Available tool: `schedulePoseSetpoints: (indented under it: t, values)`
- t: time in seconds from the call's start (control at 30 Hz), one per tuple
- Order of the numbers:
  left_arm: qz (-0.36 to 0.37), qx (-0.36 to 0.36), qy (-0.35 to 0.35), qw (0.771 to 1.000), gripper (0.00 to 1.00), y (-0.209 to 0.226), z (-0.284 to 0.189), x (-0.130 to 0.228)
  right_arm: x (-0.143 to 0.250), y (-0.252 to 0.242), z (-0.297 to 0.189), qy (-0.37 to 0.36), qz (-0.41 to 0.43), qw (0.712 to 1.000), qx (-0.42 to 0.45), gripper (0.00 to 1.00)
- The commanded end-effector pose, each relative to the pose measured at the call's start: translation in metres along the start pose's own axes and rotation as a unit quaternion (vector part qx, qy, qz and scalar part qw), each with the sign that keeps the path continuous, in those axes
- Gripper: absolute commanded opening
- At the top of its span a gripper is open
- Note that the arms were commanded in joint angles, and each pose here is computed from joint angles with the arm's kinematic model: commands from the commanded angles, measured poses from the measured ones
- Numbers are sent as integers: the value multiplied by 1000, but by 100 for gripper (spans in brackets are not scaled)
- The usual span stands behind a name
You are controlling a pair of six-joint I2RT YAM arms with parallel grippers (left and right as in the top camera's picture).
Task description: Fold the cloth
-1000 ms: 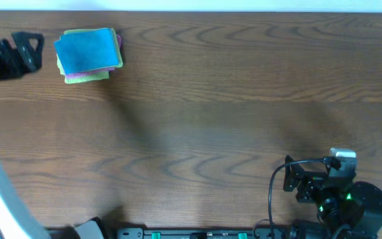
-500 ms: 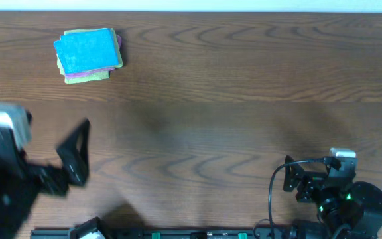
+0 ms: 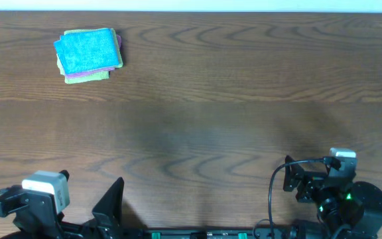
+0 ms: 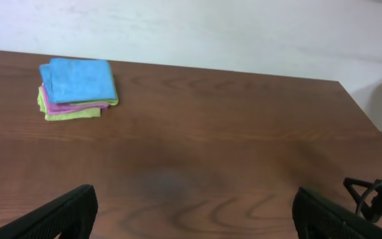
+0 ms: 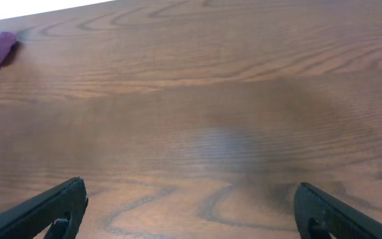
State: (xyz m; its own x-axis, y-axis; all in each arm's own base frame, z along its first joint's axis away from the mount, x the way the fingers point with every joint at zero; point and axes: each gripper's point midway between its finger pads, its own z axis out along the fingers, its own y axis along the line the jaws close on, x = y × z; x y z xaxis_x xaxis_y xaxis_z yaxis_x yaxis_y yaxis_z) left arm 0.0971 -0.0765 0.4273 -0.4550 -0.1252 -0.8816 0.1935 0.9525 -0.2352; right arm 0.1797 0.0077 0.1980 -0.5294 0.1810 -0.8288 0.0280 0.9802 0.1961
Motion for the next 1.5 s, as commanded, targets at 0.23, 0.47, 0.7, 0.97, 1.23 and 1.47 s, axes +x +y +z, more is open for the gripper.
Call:
schedulePoseSetpoints:
  t: [0.23,0.47,0.7,0.97,1.23,1.47]
  values:
    - [-23,-11,33,999,95,3,0,16,3,2,2,4,-8,1000,-6,99]
    - [-23,-11,33,999,95,3,0,16,3,2,2,4,-9,1000,-6,99]
    - [-23,-12,33,999,95,4,0,16,3,2,2,4,-9,1000,-6,99]
    - [36,13,-10,999,95,-6,-9,1,3,2,2,4,-9,1000,-6,99]
    - [280,60,-142,948,95,-44,-57,-11,3,2,2,4,-9,1000,-6,99]
    - [417,54,-202,885,95,-46,-68,19,3,2,2,4,-9,1000,-6,99]
